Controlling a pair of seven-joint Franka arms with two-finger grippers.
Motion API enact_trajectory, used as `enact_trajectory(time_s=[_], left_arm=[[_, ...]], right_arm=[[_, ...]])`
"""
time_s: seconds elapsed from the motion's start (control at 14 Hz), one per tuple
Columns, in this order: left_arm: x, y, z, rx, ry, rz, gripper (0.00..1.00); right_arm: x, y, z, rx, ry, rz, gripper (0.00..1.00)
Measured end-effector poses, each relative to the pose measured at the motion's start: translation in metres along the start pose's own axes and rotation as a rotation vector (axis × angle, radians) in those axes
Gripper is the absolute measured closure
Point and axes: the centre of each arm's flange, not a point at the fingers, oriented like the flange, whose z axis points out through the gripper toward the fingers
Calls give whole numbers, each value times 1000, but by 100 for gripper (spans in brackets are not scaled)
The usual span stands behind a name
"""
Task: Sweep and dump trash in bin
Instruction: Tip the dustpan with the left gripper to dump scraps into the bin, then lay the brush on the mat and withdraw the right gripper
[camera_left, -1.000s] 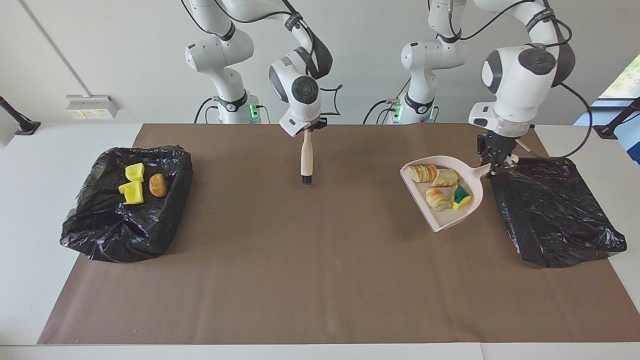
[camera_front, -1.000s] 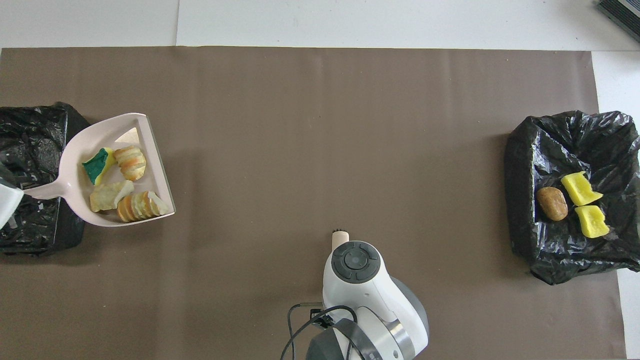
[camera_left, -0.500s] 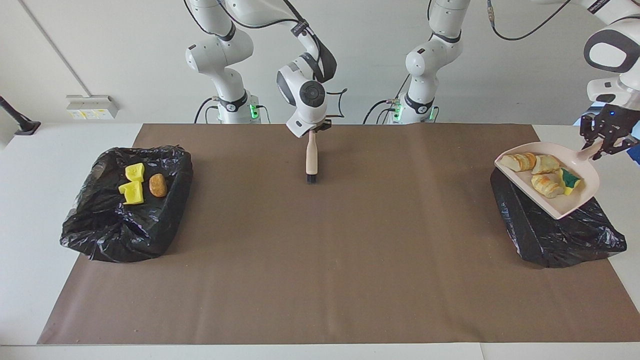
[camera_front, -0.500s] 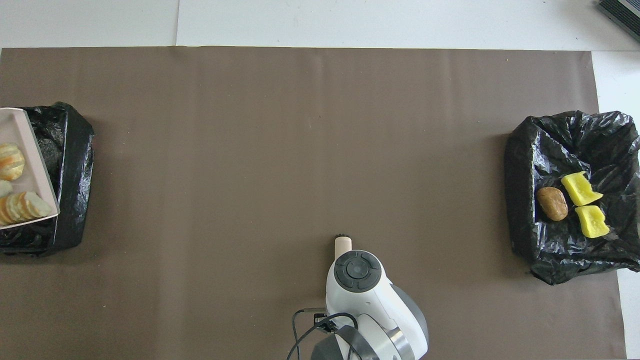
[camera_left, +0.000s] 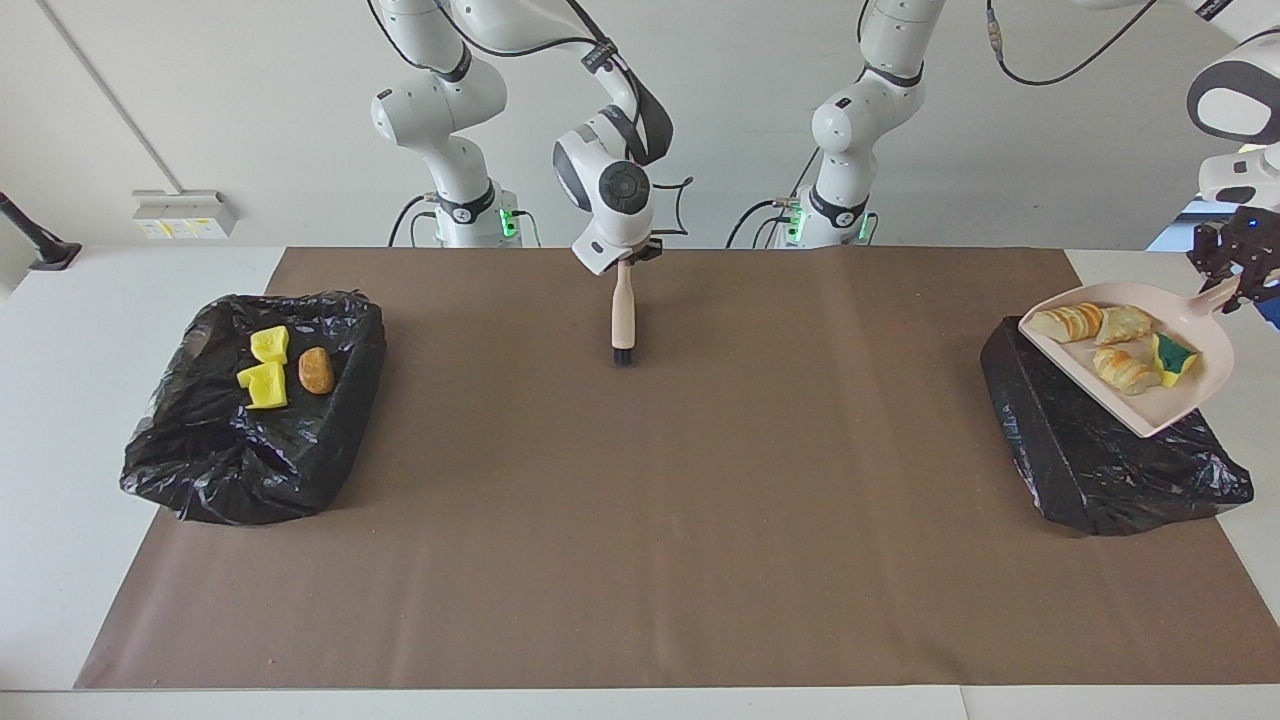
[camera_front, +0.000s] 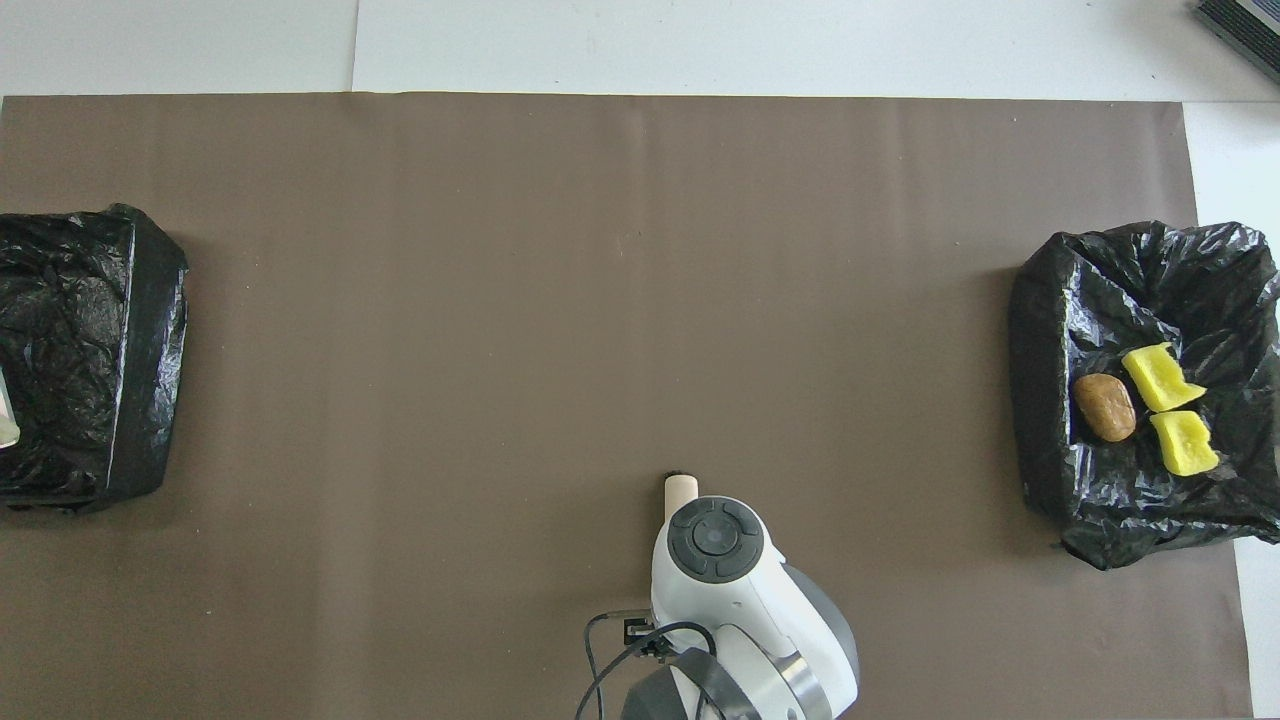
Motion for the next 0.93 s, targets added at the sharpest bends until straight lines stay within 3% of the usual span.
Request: enact_trajectory(time_s=[0.21, 0.29, 0.71, 0.93], left_arm=[[1, -2, -2, 0, -97, 50, 67], [-1, -2, -2, -1, -134, 69, 67], [15, -13, -19, 37, -267, 122, 67], [11, -12, -34, 57, -288, 112, 67]], right_arm=[[20, 11, -40, 51, 63, 25, 3], [27, 18, -60, 73, 95, 34, 0], [46, 77, -193, 131, 323, 102, 0], [62, 128, -243, 145, 401, 131, 0]])
